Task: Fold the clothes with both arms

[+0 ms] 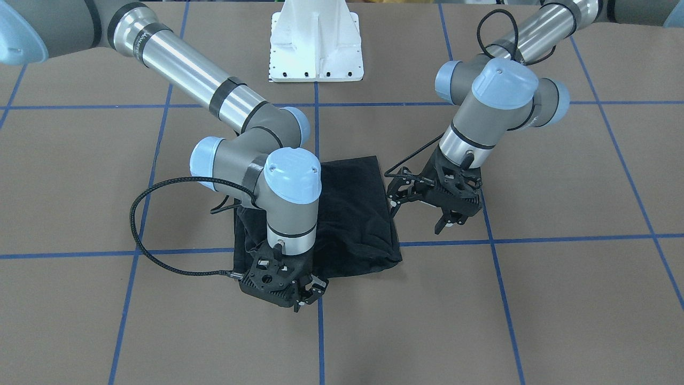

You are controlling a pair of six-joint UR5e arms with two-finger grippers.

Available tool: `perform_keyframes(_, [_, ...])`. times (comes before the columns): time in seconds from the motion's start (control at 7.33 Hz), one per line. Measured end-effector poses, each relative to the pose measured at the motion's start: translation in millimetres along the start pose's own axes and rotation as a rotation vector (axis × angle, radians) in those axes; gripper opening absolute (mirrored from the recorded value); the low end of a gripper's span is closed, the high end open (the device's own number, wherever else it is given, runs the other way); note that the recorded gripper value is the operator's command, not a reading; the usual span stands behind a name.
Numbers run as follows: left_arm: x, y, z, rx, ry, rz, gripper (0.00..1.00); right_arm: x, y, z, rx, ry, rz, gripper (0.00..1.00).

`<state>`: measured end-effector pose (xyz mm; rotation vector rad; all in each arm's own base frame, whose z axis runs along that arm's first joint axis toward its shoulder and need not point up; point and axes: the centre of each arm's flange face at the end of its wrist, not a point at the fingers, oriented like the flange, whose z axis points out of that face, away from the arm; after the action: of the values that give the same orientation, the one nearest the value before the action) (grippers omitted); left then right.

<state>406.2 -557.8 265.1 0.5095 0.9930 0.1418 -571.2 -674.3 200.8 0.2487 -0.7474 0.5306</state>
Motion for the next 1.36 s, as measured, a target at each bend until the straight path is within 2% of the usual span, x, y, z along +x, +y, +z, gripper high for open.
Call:
perform_keyframes(0.27, [-18,-3,-29,-0.042,-0.088,0.03,1.0,41,-23,-7,-0.069,0.014,-0.07,1.0])
perform_keyframes(0.68, [-122,16,-89,-0.101,-0.207,0.129,1.0,209,-55,-60,-0.156,0.028,-0.245,1.0])
perform_keyframes(0.82, [-175,28,-104,-0.142,-0.259,0.12,1.0,272,-66,-82,-0.185,0.032,-0.303,1.0])
perform_keyframes(1.09, [-282,38,-146,-0.249,-0.355,-0.008,1.0,407,-99,-108,-0.264,0.037,-0.4,1.0])
perform_keyframes(1.36, [-374,69,-199,-0.322,-0.373,-0.013,1.0,550,-125,-118,-0.331,0.048,-0.481,1.0])
